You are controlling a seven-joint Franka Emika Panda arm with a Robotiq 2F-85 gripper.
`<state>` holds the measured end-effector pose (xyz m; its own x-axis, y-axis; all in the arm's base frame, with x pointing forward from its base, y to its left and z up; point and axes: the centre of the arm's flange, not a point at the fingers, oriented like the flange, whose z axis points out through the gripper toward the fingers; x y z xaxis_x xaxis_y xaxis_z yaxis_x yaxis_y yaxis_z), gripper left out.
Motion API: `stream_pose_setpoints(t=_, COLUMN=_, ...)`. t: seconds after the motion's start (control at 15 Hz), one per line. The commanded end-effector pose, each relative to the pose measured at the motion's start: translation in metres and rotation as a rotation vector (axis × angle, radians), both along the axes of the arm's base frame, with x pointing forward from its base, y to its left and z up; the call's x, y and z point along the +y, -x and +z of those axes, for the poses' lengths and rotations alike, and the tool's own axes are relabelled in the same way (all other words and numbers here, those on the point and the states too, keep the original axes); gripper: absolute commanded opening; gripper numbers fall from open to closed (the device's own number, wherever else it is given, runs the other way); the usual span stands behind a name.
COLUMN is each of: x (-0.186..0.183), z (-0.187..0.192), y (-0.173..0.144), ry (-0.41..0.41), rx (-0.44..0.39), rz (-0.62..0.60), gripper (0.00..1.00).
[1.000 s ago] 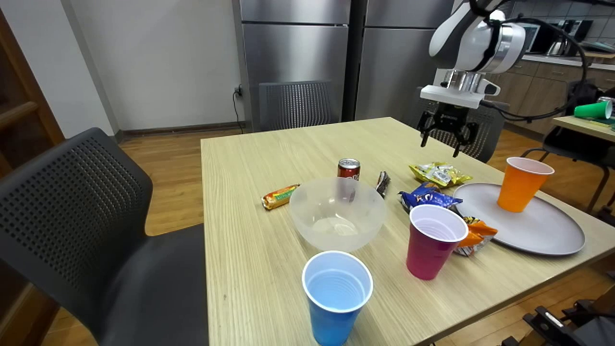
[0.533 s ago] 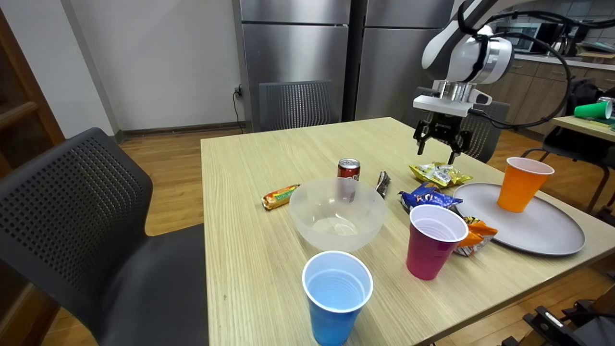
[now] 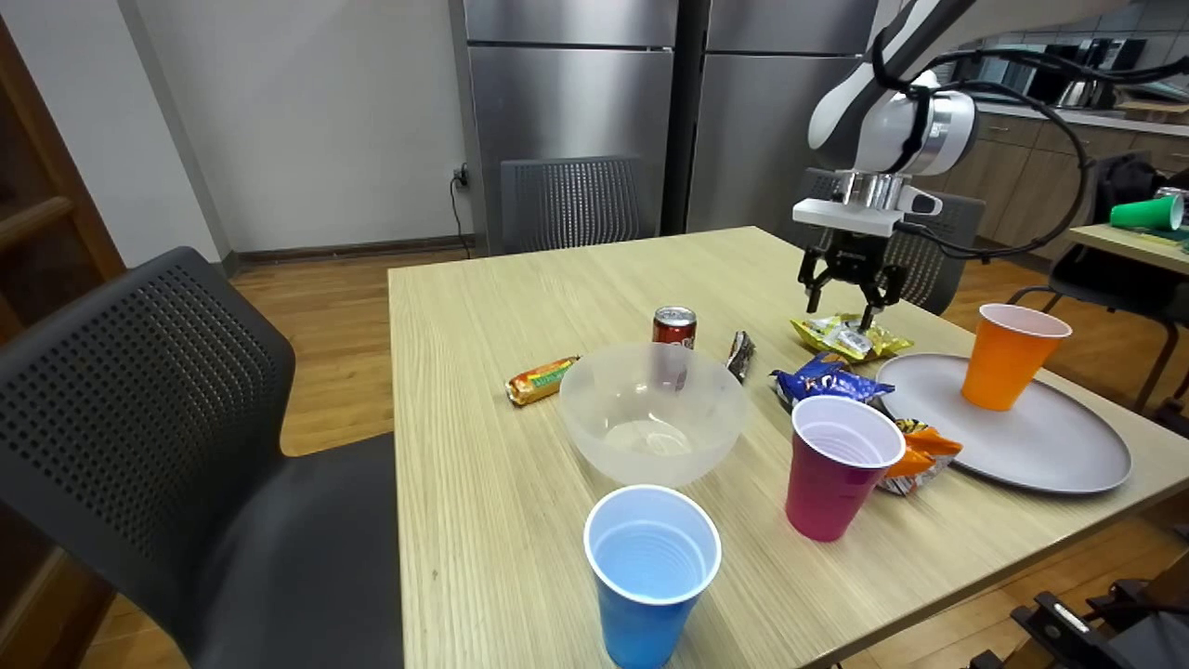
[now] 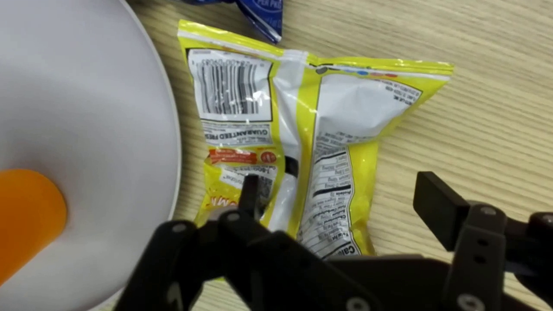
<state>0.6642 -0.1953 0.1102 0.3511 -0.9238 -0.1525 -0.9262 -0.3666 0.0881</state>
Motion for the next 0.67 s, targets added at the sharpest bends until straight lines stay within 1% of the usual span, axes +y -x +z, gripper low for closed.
stream_pose_setpoints(t=0.0, x=-0.0037, z=0.0013, y=-0.0141, ry=-0.003, rx=0.026, rz=-0.023, gripper=0.60)
stream_pose_setpoints(t=0.13, x=-0.0037, z=0.0015, y=-0.0141, ry=-0.006, rx=0.030, rz=-0.022, gripper=0.44)
stream_pose_setpoints(t=0.4, x=-0.0029, z=0.0037, y=-0.0137, ry=-0.007, rx=0.032, rz=-0.020, gripper=0.13)
stream_pose_setpoints(t=0.53, x=-0.0030, z=0.0055, y=-0.0134, ry=-0.006, rx=0.029, rz=-0.020, gripper=0.01)
stream_pose_setpoints(t=0.6, x=-0.0033, z=0.0073, y=-0.0136, ry=-0.004, rx=0.025, rz=-0.019, gripper=0.00)
